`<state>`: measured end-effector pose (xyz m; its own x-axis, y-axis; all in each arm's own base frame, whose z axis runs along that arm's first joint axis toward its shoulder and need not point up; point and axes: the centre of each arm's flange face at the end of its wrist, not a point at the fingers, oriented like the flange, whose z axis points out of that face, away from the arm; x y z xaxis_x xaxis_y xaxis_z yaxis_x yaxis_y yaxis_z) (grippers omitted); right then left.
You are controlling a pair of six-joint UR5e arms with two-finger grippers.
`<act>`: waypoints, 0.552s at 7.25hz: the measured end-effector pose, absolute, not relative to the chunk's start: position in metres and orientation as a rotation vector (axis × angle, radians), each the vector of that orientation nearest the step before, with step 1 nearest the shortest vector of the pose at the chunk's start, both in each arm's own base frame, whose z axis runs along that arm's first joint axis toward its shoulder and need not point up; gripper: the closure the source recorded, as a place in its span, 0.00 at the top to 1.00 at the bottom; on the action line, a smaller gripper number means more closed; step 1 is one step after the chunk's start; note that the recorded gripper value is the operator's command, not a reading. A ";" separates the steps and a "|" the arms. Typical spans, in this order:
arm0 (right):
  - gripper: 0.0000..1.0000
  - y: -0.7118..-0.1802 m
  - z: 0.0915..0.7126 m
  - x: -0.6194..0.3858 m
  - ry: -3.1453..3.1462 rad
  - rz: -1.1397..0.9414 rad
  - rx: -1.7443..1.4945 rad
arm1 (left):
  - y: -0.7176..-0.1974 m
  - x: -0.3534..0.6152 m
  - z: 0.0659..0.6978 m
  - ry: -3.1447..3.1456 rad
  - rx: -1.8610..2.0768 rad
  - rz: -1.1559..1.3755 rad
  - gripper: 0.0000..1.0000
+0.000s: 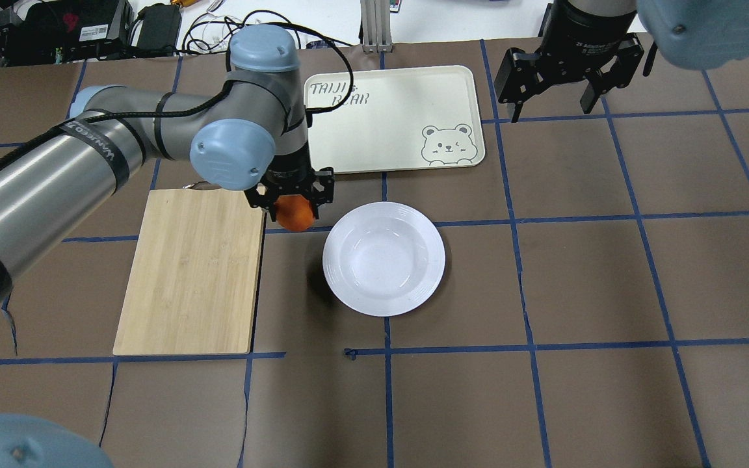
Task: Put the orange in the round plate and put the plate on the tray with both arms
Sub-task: 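Carry the orange with the left gripper over the white bowl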
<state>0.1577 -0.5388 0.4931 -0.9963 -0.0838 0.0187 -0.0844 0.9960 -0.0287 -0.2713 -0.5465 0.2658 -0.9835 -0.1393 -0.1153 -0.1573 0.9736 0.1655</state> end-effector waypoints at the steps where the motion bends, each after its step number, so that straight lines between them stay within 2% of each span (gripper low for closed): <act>1: 1.00 -0.539 0.493 0.158 -3.120 0.046 0.132 | -0.528 -0.310 0.259 3.011 -0.331 0.273 0.19; 3: 1.00 -0.539 0.493 0.157 -3.119 0.045 0.131 | -0.500 -0.359 0.240 3.034 -0.467 0.350 0.20; 4: 1.00 -0.539 0.493 0.156 -3.119 0.045 0.128 | -0.493 -0.369 0.225 3.048 -0.492 0.375 0.59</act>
